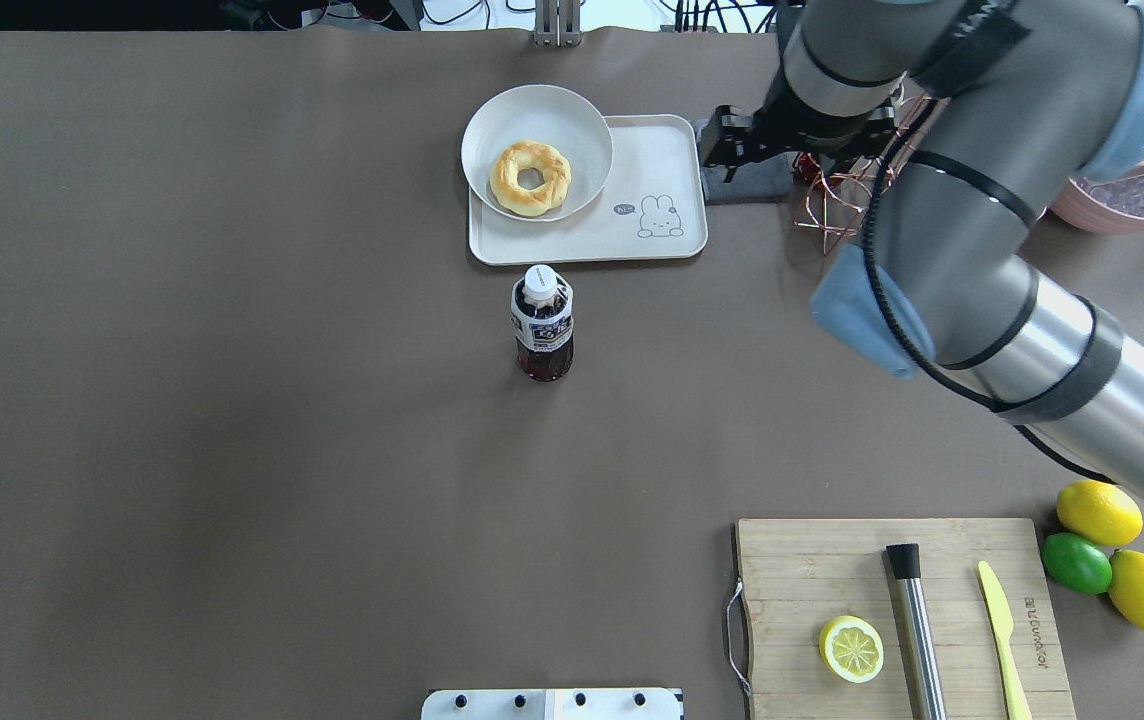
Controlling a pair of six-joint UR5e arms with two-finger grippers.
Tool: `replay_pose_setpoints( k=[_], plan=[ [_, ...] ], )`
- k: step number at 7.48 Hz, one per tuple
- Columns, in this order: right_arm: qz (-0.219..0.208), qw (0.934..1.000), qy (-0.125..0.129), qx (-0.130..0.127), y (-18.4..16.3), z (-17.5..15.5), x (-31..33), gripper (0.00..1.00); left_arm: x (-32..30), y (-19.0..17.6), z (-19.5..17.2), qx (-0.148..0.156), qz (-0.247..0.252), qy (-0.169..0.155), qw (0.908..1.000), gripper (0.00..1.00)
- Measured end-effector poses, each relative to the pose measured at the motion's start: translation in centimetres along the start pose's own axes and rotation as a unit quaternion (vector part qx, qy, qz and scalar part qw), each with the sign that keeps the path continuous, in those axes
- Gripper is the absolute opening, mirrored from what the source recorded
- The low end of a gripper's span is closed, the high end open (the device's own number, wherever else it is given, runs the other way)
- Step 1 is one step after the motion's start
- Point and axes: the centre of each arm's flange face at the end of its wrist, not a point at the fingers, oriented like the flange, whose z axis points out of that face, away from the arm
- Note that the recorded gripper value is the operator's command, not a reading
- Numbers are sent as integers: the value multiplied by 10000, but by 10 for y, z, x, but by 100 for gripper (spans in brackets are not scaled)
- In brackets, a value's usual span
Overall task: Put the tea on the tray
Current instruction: 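Open the right gripper and withdraw it while the left arm moves in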
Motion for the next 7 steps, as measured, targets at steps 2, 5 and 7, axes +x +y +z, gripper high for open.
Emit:
replay_pose_setpoints(
  k=[2,5,7],
  plan=[
    [-303,9994,-123,-106,1,21,108,100,106,-41,27,4,-274,130,9995,99],
    [-901,9954,-175,-289,7,30,266,100,258,-78,66,96,-591,385,9975,99],
    [-914,9944,-282,-441,15,29,310,100,348,-83,92,205,-854,503,9949,99]
  ],
)
